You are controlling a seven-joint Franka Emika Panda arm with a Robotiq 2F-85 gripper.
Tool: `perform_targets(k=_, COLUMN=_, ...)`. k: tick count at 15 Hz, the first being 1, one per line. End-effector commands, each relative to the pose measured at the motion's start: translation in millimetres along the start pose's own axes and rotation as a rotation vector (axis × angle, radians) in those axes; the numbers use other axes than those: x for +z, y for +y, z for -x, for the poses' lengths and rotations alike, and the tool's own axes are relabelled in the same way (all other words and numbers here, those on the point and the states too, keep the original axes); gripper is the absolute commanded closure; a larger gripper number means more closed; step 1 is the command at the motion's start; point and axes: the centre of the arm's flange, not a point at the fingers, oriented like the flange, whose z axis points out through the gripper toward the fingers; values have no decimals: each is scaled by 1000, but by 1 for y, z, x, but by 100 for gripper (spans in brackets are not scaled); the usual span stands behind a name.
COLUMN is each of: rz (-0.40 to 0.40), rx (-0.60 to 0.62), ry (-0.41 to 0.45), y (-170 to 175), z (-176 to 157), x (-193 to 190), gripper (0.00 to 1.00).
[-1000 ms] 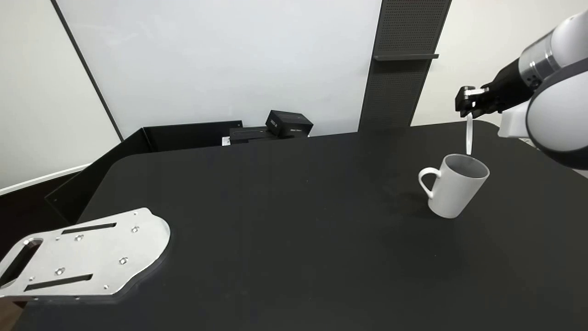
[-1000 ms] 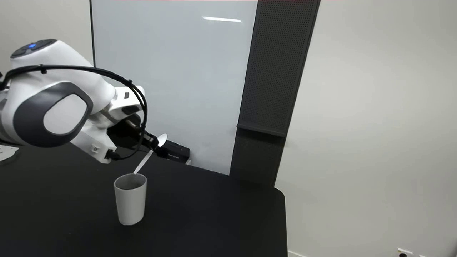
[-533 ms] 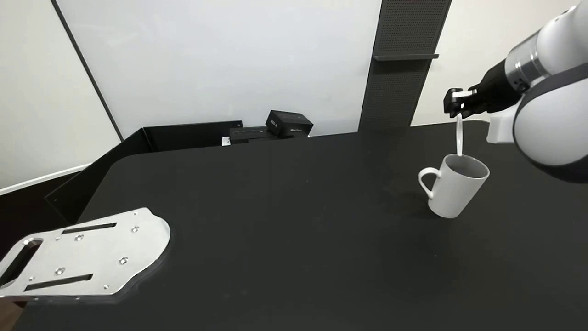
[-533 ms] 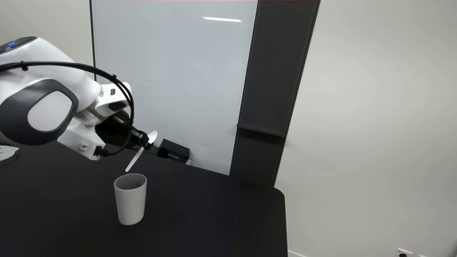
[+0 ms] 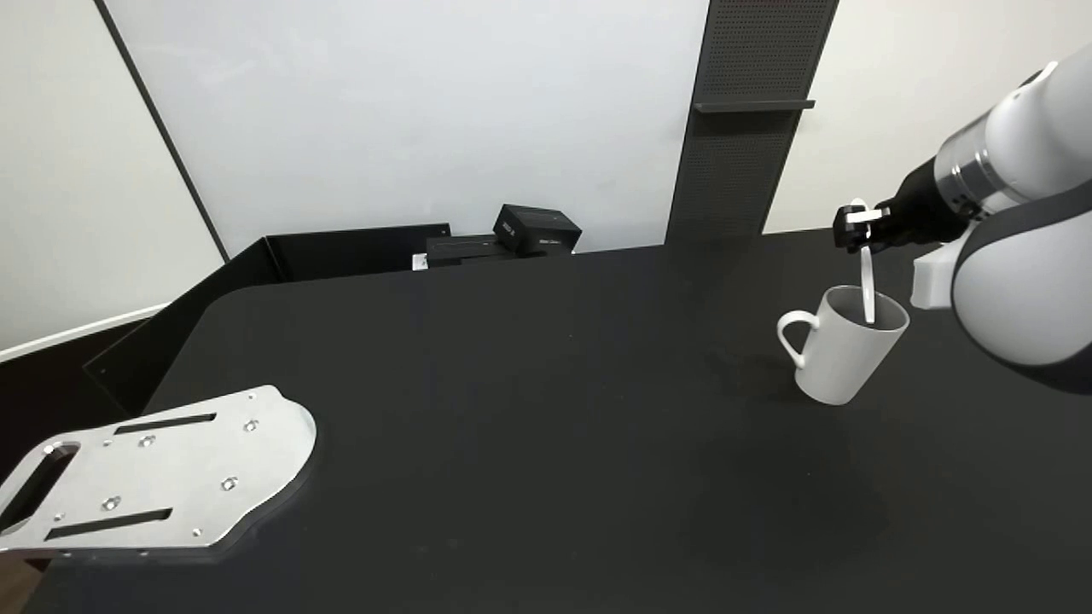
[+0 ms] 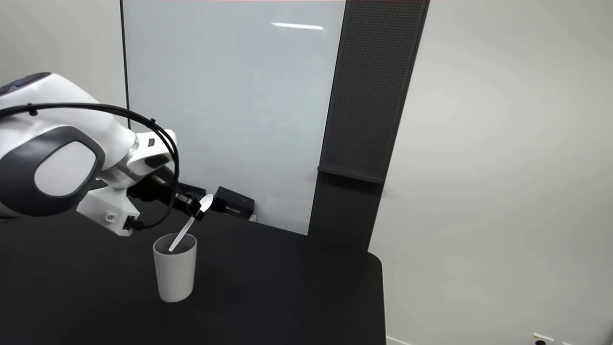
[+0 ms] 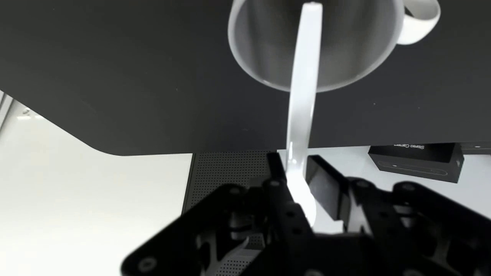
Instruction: Place the white spoon in the white mug
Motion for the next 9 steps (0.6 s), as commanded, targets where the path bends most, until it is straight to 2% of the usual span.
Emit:
perform_targets(k=1, rz=10, rx=29, ry=-17, y=12, z=22, x=13, gripper=94)
perform_targets(k=4, rz=24, rx=35, ry=-36, y=15, z=30, x=19, gripper=94)
perform_targets(k=5, rz=31, rx=31, ry=-45, y=14, z=31, x=21, gripper=52)
perform_targets(k=7, rz=44, rx=29, ry=-56, y=16, z=31, x=23, gripper=45)
perform_targets(k=9, rz=55, rx=30, ry=-60, y=19, z=26, x=22, gripper=31)
